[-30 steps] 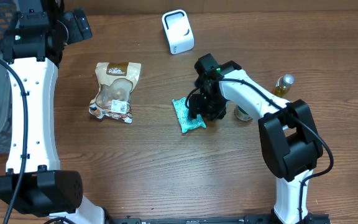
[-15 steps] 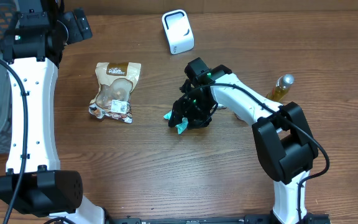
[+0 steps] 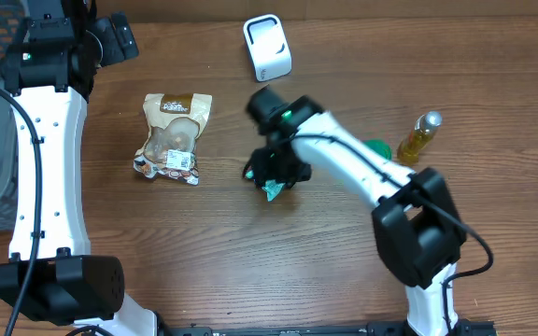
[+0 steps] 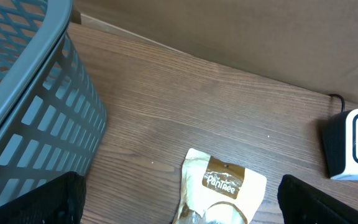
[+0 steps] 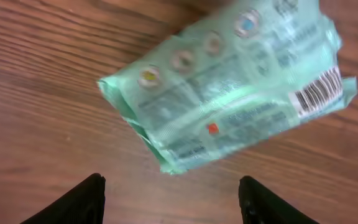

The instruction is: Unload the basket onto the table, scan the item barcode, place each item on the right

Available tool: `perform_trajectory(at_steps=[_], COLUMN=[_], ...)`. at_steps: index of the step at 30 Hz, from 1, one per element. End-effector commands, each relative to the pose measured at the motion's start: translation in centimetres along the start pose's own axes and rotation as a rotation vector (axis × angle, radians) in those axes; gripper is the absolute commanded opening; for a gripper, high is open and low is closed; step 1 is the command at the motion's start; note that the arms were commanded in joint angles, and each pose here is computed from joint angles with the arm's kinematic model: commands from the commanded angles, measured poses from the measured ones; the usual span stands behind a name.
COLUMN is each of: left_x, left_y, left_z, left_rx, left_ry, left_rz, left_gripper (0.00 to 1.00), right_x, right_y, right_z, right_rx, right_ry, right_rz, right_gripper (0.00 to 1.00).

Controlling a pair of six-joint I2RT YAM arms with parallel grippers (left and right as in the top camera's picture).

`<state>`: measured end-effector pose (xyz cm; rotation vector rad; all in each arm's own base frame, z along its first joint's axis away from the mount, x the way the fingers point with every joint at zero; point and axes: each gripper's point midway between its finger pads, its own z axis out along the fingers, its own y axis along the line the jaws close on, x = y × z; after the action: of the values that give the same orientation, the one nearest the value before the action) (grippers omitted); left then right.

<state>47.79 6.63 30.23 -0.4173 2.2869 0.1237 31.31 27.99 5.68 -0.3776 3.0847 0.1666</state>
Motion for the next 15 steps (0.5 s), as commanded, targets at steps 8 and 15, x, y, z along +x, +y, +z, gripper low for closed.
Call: perform_trajectory(at_steps=[8,15], left_x=[-0.3,-0.3], left_y=[0.4,0.4], left_z=[0.0,0.0], left_rx=[-0.015,-0.015], left_ry=[-0.008,-0.008], left_rz=[-0.018,-0.017], left_gripper=[1.00,0.99], right_x=[-2.4,-2.5], right_y=[0.4,0.2], right_z=[-0.8,1.9], right_rx=[0.379,0.361], right_ry=[-0.328,-0.355], right_rz=[-0.152,-0.144], right_gripper=[0.68,0.68])
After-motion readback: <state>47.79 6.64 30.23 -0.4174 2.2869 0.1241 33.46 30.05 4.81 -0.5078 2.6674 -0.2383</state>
